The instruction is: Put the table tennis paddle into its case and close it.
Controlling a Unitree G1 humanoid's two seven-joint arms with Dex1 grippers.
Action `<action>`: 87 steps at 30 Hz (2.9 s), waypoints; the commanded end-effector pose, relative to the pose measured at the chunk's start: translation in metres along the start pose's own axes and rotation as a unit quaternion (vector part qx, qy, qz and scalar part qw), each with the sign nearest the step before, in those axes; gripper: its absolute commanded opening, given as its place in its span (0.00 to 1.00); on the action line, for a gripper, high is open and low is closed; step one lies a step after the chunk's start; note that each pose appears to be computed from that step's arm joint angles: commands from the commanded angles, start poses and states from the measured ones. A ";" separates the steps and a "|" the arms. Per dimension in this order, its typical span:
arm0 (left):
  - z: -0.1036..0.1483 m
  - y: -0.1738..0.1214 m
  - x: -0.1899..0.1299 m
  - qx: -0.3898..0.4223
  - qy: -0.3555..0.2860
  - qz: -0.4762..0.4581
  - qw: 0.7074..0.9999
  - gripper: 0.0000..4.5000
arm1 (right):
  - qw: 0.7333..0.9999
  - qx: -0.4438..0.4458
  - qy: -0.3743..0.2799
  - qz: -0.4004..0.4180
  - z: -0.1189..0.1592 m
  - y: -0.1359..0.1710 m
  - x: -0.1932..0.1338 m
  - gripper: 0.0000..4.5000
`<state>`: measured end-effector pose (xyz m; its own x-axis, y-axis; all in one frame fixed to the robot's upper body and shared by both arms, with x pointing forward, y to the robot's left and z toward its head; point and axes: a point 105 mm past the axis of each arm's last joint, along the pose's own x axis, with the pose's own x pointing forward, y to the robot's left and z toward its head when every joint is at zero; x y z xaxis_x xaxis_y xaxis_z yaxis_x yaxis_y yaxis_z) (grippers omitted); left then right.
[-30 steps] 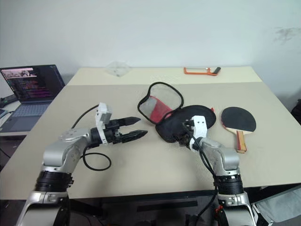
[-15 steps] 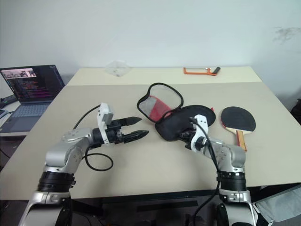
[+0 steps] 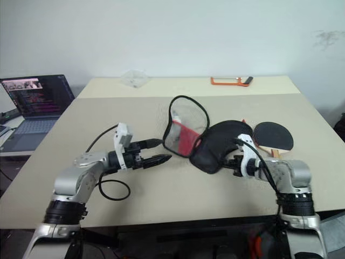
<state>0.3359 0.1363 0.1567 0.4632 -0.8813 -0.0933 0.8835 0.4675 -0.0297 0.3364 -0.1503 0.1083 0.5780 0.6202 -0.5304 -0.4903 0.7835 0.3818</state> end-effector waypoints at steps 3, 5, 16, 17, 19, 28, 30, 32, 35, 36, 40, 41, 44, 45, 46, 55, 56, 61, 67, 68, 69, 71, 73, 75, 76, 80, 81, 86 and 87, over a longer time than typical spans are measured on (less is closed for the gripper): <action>0.012 -0.008 0.002 0.030 -0.007 -0.016 0.999 1.00 | 0.998 -0.055 -0.019 -0.024 0.026 -0.016 -0.014 0.01; 0.011 -0.008 0.003 0.030 -0.006 -0.016 0.999 1.00 | 0.996 -0.075 -0.021 -0.035 0.033 -0.023 -0.016 0.01; 0.011 -0.014 0.007 0.030 -0.005 -0.030 0.999 1.00 | 0.989 -0.111 -0.044 -0.087 0.068 -0.052 -0.018 0.01; 0.011 -0.014 0.008 0.030 -0.005 -0.030 0.999 1.00 | 0.988 -0.112 -0.049 -0.093 0.070 -0.056 -0.020 0.01; 0.011 -0.015 0.008 0.031 -0.004 -0.031 0.999 1.00 | 0.987 -0.113 -0.056 -0.102 0.074 -0.061 -0.023 0.09; 0.011 -0.018 0.012 0.033 -0.006 -0.038 0.999 1.00 | 0.963 -0.170 -0.114 -0.173 0.108 -0.078 -0.048 0.75; 0.012 -0.020 0.013 0.034 -0.010 -0.042 0.998 1.00 | 0.958 -0.176 -0.131 -0.185 0.114 -0.080 -0.059 0.91; 0.016 -0.024 0.014 0.039 -0.015 -0.048 0.998 1.00 | 0.947 -0.191 -0.138 -0.217 0.114 -0.087 -0.076 1.00; 0.021 -0.030 0.016 0.056 -0.015 -0.061 0.996 1.00 | 0.938 -0.184 -0.142 -0.258 0.106 -0.097 -0.091 1.00; 0.025 -0.033 0.018 0.063 -0.020 -0.070 0.995 1.00 | 0.934 -0.171 -0.149 -0.277 0.102 -0.103 -0.097 1.00; 0.037 -0.041 0.023 0.086 -0.030 -0.093 0.992 1.00 | 0.920 -0.127 -0.172 -0.329 0.092 -0.114 -0.112 1.00; 0.040 -0.042 0.024 0.091 -0.032 -0.097 0.991 1.00 | 0.917 -0.119 -0.175 -0.338 0.089 -0.116 -0.114 1.00; 0.047 -0.044 0.029 0.110 -0.037 -0.106 0.988 1.00 | 0.918 -0.081 -0.160 -0.353 0.061 -0.120 -0.108 1.00; 0.048 -0.043 0.031 0.112 -0.037 -0.107 0.987 1.00 | 0.919 -0.069 -0.156 -0.354 0.053 -0.120 -0.104 1.00; 0.048 -0.043 0.031 0.114 -0.037 -0.108 0.987 1.00 | 0.919 -0.058 -0.157 -0.356 0.048 -0.119 -0.101 1.00; 0.044 -0.038 0.028 0.114 -0.031 -0.098 0.988 1.00 | 0.916 -0.018 -0.151 -0.370 0.027 -0.119 -0.086 1.00; 0.043 -0.037 0.028 0.114 -0.030 -0.096 0.988 1.00 | 0.915 -0.018 -0.149 -0.374 0.026 -0.120 -0.085 1.00; 0.043 -0.035 0.028 0.111 -0.033 -0.086 0.990 1.00 | 0.916 -0.021 -0.131 -0.379 0.023 -0.126 -0.082 1.00; 0.041 -0.034 0.027 0.108 -0.033 -0.078 0.990 1.00 | 0.919 -0.010 -0.127 -0.373 0.022 -0.129 -0.076 1.00; 0.041 -0.033 0.027 0.109 -0.033 -0.077 0.991 1.00 | 0.919 -0.012 -0.126 -0.374 0.023 -0.131 -0.075 1.00; 0.041 -0.033 0.027 0.109 -0.033 -0.076 0.991 1.00 | 0.918 -0.015 -0.125 -0.375 0.023 -0.132 -0.074 1.00; 0.040 -0.032 0.027 0.109 -0.032 -0.073 0.991 1.00 | 0.918 -0.023 -0.121 -0.378 0.024 -0.133 -0.073 0.96; 0.040 -0.031 0.027 0.109 -0.032 -0.071 0.991 1.00 | 0.918 -0.025 -0.119 -0.379 0.023 -0.135 -0.071 0.86; 0.040 -0.031 0.027 0.108 -0.032 -0.070 0.991 1.00 | 0.918 -0.017 -0.120 -0.377 0.023 -0.136 -0.070 0.72; 0.039 -0.031 0.027 0.108 -0.031 -0.070 0.991 1.00 | 0.918 -0.014 -0.121 -0.378 0.023 -0.136 -0.070 0.63; 0.038 -0.032 0.025 0.105 -0.030 -0.071 0.991 1.00 | 0.911 0.005 -0.137 -0.389 0.027 -0.140 -0.074 0.32; 0.038 -0.032 0.025 0.105 -0.030 -0.070 0.992 1.00 | 0.908 0.003 -0.143 -0.394 0.030 -0.141 -0.076 0.26; 0.038 -0.031 0.025 0.105 -0.030 -0.066 0.992 1.00 | 0.891 -0.014 -0.187 -0.414 0.055 -0.140 -0.091 0.24; 0.039 -0.030 0.025 0.105 -0.030 -0.065 0.992 1.00 | 0.886 -0.020 -0.201 -0.417 0.064 -0.137 -0.096 0.24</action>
<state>0.3235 0.0938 0.1810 0.3281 -0.9416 -0.0759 0.9399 0.3174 0.1259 0.3830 -0.3043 0.1097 0.8803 -0.1565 -0.4478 0.1594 0.9867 -0.0314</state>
